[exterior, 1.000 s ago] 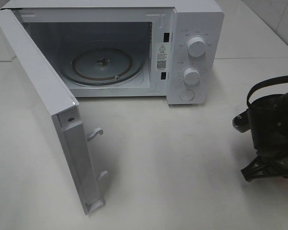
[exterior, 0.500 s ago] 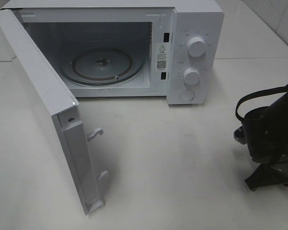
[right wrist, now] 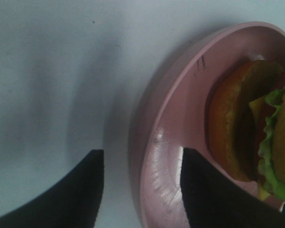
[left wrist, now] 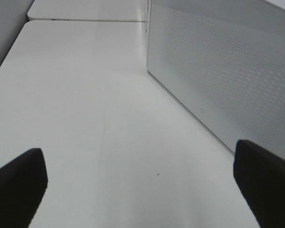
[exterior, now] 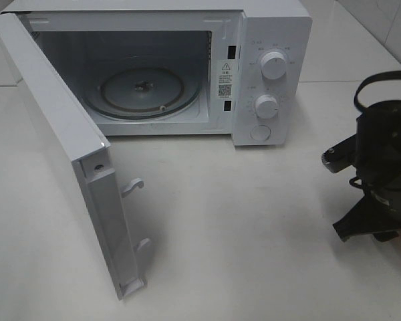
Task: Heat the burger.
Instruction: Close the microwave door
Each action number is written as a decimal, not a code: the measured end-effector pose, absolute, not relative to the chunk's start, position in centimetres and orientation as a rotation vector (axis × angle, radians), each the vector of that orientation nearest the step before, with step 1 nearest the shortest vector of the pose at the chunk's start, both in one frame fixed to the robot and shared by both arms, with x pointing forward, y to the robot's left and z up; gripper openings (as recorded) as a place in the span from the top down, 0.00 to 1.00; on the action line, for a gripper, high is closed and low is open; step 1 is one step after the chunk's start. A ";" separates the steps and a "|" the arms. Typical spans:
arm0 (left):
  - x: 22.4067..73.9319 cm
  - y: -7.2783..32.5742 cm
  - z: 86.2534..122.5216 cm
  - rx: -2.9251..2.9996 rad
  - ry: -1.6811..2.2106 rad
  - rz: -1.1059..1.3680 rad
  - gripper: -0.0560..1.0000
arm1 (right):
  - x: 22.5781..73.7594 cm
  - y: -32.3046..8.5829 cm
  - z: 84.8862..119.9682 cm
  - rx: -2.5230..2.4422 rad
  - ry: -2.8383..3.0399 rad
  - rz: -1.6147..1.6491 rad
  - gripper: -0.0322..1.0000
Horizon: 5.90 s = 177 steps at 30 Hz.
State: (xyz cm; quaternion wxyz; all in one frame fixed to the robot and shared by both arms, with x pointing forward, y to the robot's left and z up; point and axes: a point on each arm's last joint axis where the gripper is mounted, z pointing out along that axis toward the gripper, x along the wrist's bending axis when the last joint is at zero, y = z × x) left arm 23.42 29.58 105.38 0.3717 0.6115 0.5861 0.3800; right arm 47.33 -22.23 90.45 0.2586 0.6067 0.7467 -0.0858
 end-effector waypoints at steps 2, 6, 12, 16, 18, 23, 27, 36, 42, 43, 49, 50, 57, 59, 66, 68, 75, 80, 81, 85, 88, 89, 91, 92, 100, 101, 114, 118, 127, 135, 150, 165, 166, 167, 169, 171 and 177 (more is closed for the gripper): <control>23.4 29.6 105.4 1.568 1.502 0.974 0.01 | 47.2 -22.2 91.0 1.652 2.036 -0.216 0.47; 23.4 29.6 105.4 1.568 1.502 0.974 0.01 | 46.1 -21.8 93.1 1.691 2.120 -0.125 0.47; 23.4 29.6 105.4 1.568 1.502 0.974 0.01 | 44.7 -21.2 95.3 1.681 2.263 0.009 0.47; 23.4 29.6 105.4 1.568 1.502 0.974 0.01 | 43.3 -20.8 97.7 1.626 2.377 0.181 0.47; 23.4 29.6 105.4 1.568 1.502 0.974 0.01 | 42.8 -20.7 98.5 1.596 2.405 0.248 0.47; 23.4 29.6 105.4 1.568 1.502 0.974 0.01 | 41.5 -21.1 101.1 1.515 2.397 0.408 0.45; 23.4 29.6 105.4 1.568 1.502 0.974 0.01 | 40.8 -21.5 102.2 1.475 2.380 0.466 0.39; 23.4 29.6 105.4 1.568 1.502 0.974 0.01 | 38.0 -23.1 104.7 1.470 2.324 0.536 0.20; 23.4 29.6 105.4 1.568 1.502 0.974 0.01 | 35.4 -24.7 106.1 1.475 2.297 0.556 0.23; 23.4 29.6 105.4 1.568 1.502 0.974 0.01 | 34.9 -25.0 106.4 1.468 2.289 0.570 0.23; 23.4 29.6 105.4 1.568 1.502 0.974 0.01 | 31.6 -27.0 107.4 1.455 2.189 0.695 0.23; 23.4 29.6 105.4 1.568 1.502 0.974 0.01 | 30.6 -27.7 107.3 1.459 2.148 0.728 0.22; 23.4 29.6 105.4 1.568 1.502 0.974 0.01 | 27.7 -29.4 106.3 1.486 1.990 0.812 0.22; 23.4 29.6 105.4 1.568 1.502 0.974 0.01 | 26.6 -29.8 106.0 1.508 1.913 0.859 0.22; 23.4 29.6 105.4 1.568 1.502 0.974 0.01 | 24.8 -30.2 106.1 1.498 1.798 0.962 0.23; 23.4 29.6 105.4 1.568 1.502 0.974 0.01 | 24.3 -30.3 105.9 1.477 1.735 1.004 0.23; 23.4 29.6 105.4 1.568 1.502 0.974 0.01 | 23.4 -30.5 105.5 1.475 1.627 1.034 0.23; 23.4 29.6 105.4 1.568 1.502 0.974 0.01 | 23.3 -30.5 105.6 1.474 1.614 1.037 0.23; 23.4 29.6 105.4 1.568 1.502 0.974 0.01 | 23.3 -30.5 105.6 1.475 1.613 1.036 0.23; 23.4 29.6 105.4 1.568 1.502 0.974 0.01 | 23.3 -30.5 105.6 1.476 1.612 1.035 0.23; 23.4 29.6 105.4 1.568 1.502 0.974 0.01 | 23.3 -30.5 105.6 1.476 1.612 1.035 0.23; 23.4 29.6 105.4 1.568 1.502 0.974 0.01 | 23.3 -30.5 105.6 1.476 1.612 1.035 0.23; 23.4 29.6 105.4 1.568 1.502 0.974 0.01 | 23.3 -30.5 105.6 1.476 1.612 1.035 0.23; 23.4 29.6 105.4 1.568 1.502 0.974 0.01 | 23.3 -30.5 105.6 1.476 1.612 1.035 0.23; 23.4 29.6 105.4 1.568 1.502 0.974 0.01 | 23.3 -30.5 105.6 1.476 1.612 1.035 0.23; 23.4 29.6 105.4 1.568 1.502 0.974 0.01 | 23.3 -30.5 105.6 1.476 1.612 1.035 0.23; 23.4 29.6 105.4 1.568 1.502 0.974 0.01 | 23.3 -30.5 105.6 1.476 1.612 1.035 0.23; 23.4 29.6 105.4 1.568 1.502 0.974 0.01 | 23.3 -30.5 105.6 1.476 1.612 1.035 0.23; 23.4 29.6 105.4 1.568 1.502 0.974 0.01 | 23.3 -30.5 105.6 1.476 1.612 1.035 0.23; 23.4 29.6 105.4 1.567 1.501 0.971 0.01 | 23.3 -30.5 105.6 1.476 1.612 1.035 0.23; 28.2 29.7 107.5 1.560 1.529 0.928 0.41 | 23.3 -30.5 105.6 1.476 1.612 1.035 0.23; 36.9 30.4 105.6 1.549 1.555 0.940 0.95 | 23.3 -30.5 105.6 1.476 1.612 1.035 0.23; 36.9 30.4 105.6 1.549 1.555 0.940 0.95 | 23.3 -30.5 105.6 1.476 1.612 1.035 0.23; 37.4 30.5 105.1 1.532 1.553 0.946 0.95 | 23.3 -30.5 105.6 1.476 1.612 1.035 0.23; 38.1 30.6 104.2 1.502 1.550 0.965 0.95 | 23.3 -30.5 105.6 1.476 1.612 1.035 0.23; 38.5 30.7 103.7 1.484 1.548 0.979 0.95 | 23.3 -30.5 105.6 1.476 1.612 1.035 0.23; 40.0 31.3 100.7 1.397 1.497 1.109 0.95 | 23.3 -30.5 105.6 1.476 1.612 1.035 0.23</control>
